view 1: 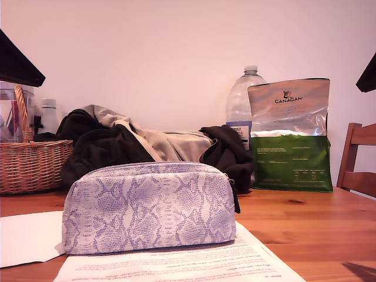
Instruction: Open the zipper in the zip bag in front of you
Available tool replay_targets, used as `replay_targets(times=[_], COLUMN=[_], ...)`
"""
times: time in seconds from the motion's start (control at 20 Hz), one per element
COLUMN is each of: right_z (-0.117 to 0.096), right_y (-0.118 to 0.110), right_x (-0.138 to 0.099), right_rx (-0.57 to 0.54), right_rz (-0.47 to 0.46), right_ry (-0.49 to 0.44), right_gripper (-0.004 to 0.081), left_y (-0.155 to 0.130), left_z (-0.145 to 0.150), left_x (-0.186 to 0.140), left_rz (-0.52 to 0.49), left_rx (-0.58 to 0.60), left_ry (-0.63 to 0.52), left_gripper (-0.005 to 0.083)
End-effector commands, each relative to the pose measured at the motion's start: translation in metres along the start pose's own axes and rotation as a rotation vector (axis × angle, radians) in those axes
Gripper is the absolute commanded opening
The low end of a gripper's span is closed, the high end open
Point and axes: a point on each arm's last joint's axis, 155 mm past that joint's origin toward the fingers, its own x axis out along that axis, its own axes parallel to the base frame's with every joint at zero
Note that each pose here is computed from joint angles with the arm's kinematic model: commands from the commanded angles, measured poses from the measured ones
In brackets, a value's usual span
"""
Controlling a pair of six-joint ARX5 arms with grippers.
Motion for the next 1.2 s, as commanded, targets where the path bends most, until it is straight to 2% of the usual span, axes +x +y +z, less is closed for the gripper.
replay_targets(times=[0.0, 0.2, 0.55, 0.7, 0.85, 1.0, 1.1, 1.15], right_z=[-0.003, -0.003, 0.001, 0.034, 0.065, 0.057, 0.044, 0.039], right_y=[0.001, 0.001, 0.001, 0.001, 0.018, 0.037, 0.047, 0.052], right_x=[0.0, 0.0, 0.0, -0.002, -0.005, 0.012, 0.027, 0.034], right_rx=[0.001, 0.001, 0.003, 0.036, 0.031, 0.016, 0.002, -0.017], right_rz=[0.003, 0.003, 0.006, 0.008, 0.102, 0.201, 0.246, 0.267], right_ry=[0.017, 0.017, 0.002, -0.13, -0.249, -0.191, -0.123, -0.097], right_gripper=[-0.0013, -0.0013, -0.0013, -0.0013, -0.0013, -0.0013, -0.0013, -0.0013], left_y=[-0.001, -0.001, -0.004, -0.005, -0.014, -0.023, -0.027, -0.029], left_z=[-0.018, -0.017, 0.006, 0.024, 0.028, 0.017, 0.018, 0.02], left_x=[0.0, 0.001, 0.001, 0.0, 0.004, 0.015, 0.022, 0.025], left_rz=[-0.003, -0.002, -0.021, -0.031, -0.079, -0.142, -0.174, -0.187], left_rx=[-0.012, -0.011, -0.002, -0.011, -0.001, 0.019, 0.096, 0.155], left_ry=[0.067, 0.062, -0.026, -0.1, -0.108, -0.05, -0.026, -0.022], left_gripper=[-0.0023, -0.0023, -0.0023, -0.0023, -0.0023, -0.0023, -0.0015, 0.0024])
